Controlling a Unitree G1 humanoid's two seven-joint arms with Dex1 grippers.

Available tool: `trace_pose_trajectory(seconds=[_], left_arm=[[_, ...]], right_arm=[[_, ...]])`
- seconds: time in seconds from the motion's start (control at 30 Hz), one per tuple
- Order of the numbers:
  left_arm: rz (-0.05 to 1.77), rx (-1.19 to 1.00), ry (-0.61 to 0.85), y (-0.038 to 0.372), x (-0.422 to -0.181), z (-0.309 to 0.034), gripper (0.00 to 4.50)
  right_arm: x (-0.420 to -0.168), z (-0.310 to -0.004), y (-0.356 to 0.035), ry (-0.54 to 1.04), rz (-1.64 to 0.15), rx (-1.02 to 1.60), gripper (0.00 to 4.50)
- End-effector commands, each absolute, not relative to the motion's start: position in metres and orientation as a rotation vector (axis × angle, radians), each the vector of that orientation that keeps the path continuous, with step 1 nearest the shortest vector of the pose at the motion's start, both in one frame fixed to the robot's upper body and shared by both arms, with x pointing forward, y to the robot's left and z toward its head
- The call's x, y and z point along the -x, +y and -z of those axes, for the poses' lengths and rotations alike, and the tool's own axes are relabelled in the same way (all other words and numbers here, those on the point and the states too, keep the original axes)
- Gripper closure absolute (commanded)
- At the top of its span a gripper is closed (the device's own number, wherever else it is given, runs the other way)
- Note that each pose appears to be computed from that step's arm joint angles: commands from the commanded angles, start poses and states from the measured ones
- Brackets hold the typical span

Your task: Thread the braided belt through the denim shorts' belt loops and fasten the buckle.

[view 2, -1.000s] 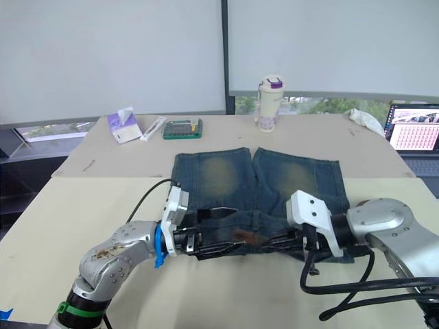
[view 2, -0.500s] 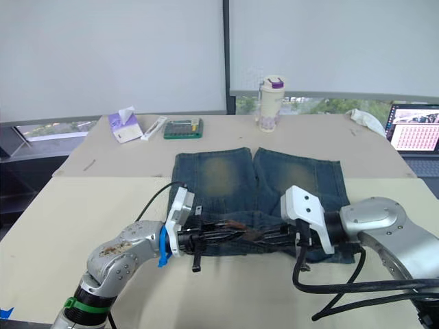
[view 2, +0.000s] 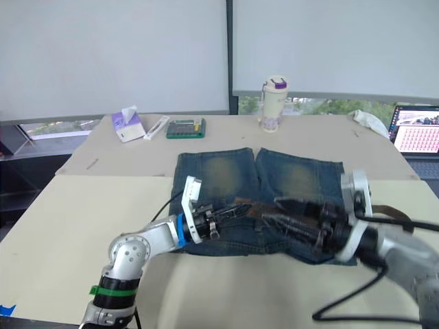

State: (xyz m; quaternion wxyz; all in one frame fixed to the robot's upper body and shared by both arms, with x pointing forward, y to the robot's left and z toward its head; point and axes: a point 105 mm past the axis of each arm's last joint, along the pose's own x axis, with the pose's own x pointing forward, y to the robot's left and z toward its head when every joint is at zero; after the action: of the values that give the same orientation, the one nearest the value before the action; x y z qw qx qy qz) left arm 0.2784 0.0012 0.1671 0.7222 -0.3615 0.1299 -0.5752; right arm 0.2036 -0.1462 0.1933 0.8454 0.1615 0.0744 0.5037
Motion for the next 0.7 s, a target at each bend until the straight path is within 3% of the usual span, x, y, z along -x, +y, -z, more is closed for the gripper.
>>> trace_pose_trajectory(seconds=[0.03,0.2,0.47,0.7], left_arm=[[1.325,0.907,0.277,0.001,-0.275,-0.188,4.50],[1.345,0.951,0.301,0.006,-0.271,-0.193,4.50],[1.333,0.933,0.319,0.012,-0.268,-0.188,4.50],[1.322,0.926,0.323,0.013,-0.269,-0.184,4.50]], right_arm=[[-0.204,-0.183,-0.137,0.106,-0.983,-0.402,0.65],[-0.214,-0.162,-0.134,0.055,-0.865,-0.506,0.65],[-0.224,-0.182,-0.142,-0.121,-0.814,-0.677,0.65],[-0.227,-0.186,-0.146,-0.126,-0.817,-0.672,2.86]])
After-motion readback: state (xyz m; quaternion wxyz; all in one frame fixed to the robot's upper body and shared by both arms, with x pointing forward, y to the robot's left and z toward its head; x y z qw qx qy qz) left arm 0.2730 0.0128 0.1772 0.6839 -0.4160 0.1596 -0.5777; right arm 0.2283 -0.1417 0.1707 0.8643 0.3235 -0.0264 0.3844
